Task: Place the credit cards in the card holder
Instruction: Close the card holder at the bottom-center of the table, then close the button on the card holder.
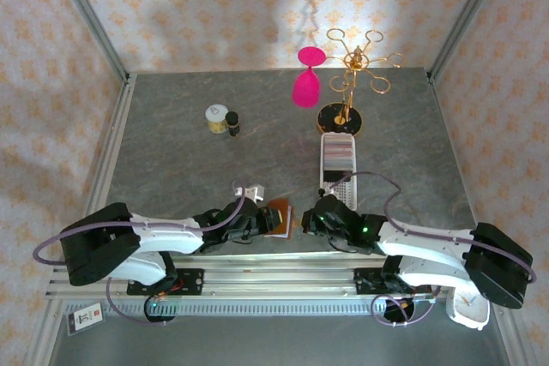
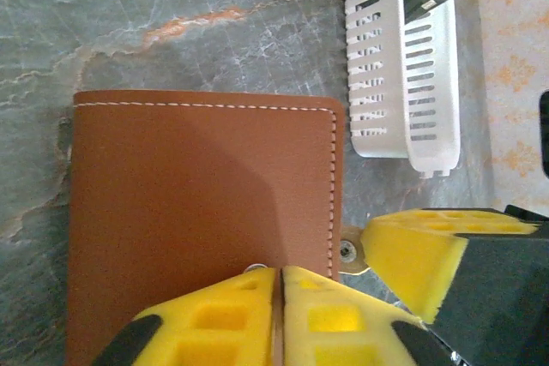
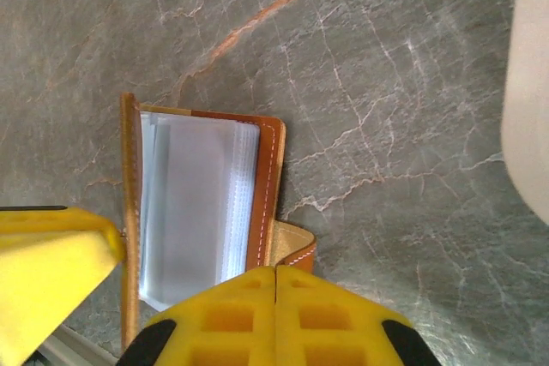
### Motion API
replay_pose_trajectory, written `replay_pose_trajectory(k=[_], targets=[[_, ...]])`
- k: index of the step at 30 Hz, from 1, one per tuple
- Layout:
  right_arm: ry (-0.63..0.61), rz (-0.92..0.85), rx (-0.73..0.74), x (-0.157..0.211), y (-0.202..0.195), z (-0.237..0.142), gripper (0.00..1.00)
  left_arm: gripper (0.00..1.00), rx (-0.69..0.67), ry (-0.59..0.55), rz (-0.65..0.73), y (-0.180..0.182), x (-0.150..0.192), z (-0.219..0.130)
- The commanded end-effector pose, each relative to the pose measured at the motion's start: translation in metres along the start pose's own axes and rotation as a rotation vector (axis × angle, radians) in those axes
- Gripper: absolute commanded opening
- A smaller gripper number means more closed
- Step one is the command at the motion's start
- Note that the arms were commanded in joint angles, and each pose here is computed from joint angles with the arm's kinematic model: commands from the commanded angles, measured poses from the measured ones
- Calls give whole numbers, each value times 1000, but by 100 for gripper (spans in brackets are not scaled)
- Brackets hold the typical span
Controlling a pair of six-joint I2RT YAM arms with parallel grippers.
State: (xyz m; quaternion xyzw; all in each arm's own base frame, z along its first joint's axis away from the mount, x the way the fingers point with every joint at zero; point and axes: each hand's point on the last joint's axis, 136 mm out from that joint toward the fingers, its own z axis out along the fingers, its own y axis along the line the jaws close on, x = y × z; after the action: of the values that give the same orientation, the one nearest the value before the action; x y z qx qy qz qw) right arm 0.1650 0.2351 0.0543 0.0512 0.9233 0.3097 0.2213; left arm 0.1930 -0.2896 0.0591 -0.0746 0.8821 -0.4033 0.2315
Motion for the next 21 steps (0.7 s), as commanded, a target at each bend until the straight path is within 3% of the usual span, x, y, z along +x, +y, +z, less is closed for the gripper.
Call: replay_pose_trajectory(k=[1, 5, 13, 18, 21], targets=[[-32, 17, -16, -5, 3, -2, 0, 8, -37, -1, 4, 13, 4, -3], [-31, 15, -43, -7, 12, -2, 0, 0, -85, 1, 4, 30, 9, -7], [-30, 13, -62, -11, 23, 0, 0, 0, -126, 17, 17, 44, 18, -11], [-15, 12, -76, -10, 29, 2, 0, 0, -252, 10, 23, 68, 18, -13], [-3, 6, -90, -9, 35, 4, 0, 0, -249, 20, 20, 70, 22, -14]])
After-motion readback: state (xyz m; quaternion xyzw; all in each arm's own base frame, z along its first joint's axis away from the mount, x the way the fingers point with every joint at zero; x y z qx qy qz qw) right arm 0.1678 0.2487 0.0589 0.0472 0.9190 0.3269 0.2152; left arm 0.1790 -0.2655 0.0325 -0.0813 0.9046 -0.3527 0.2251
